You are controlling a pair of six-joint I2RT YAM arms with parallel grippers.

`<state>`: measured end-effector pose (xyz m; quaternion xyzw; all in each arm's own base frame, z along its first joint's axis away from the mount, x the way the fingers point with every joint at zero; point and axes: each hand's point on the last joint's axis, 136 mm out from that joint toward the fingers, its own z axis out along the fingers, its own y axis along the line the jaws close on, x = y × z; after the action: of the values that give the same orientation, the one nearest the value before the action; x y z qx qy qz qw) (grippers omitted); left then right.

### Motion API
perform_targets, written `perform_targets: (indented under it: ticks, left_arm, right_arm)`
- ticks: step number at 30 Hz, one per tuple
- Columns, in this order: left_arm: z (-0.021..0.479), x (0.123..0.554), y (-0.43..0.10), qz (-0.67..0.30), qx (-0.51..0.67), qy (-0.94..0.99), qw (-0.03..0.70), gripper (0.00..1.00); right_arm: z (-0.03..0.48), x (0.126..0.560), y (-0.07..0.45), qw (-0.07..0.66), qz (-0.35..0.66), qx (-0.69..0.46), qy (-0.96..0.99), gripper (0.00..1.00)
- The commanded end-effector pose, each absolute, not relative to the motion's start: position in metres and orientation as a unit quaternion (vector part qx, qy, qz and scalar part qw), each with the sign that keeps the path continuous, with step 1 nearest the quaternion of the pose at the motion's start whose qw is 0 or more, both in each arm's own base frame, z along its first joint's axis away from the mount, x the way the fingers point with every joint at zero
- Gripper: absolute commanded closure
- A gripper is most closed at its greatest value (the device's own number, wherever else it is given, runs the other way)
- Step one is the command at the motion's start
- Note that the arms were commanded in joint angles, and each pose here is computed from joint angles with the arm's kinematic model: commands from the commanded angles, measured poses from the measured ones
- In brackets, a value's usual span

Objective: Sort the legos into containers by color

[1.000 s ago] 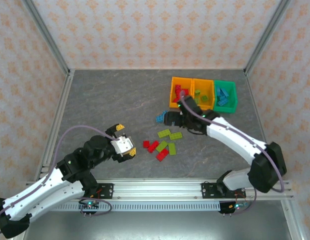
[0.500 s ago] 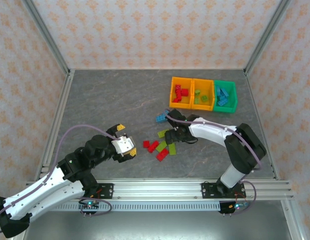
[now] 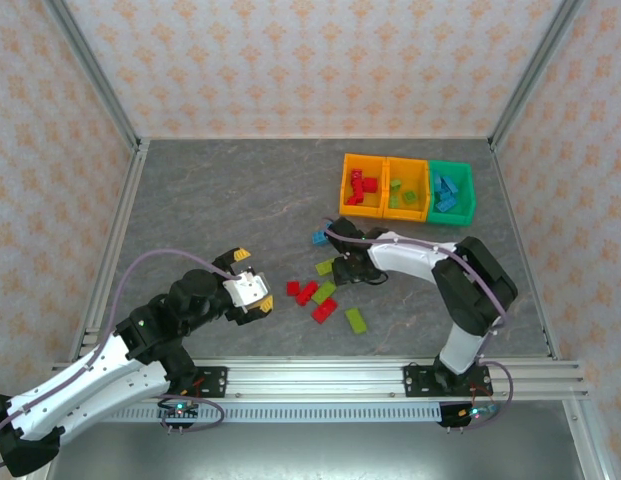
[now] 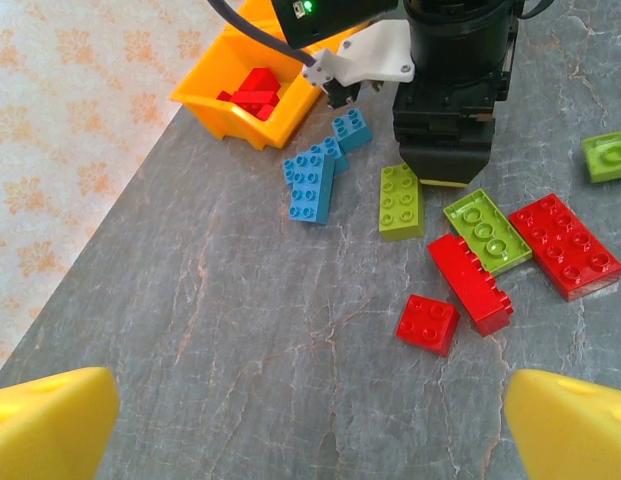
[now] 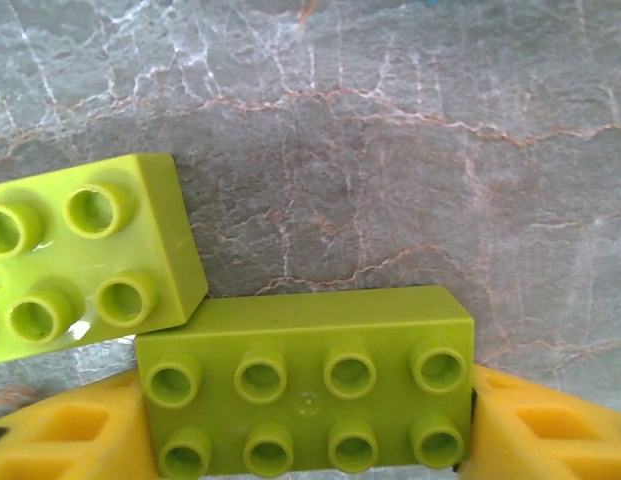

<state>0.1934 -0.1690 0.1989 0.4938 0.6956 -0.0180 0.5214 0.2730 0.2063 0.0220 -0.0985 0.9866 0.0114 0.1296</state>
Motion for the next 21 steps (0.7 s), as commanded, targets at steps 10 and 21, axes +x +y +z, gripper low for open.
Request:
perform_targets:
  ticks: [10,21]
  left_arm:
    - [0.216,0.193,-0.171,-0.025,0.492,0.683,0.539,0.00]
    - [0.220,0.205,-0.163,-0.014,0.442,0.717,0.539,0.00]
  right_arm:
    - [0.159,0.334,0.097,0.385,0.069,0.160,0.906,0.50]
    - [0.152,0.491,0.037,0.325,0.046,0.250,0.911,0.50]
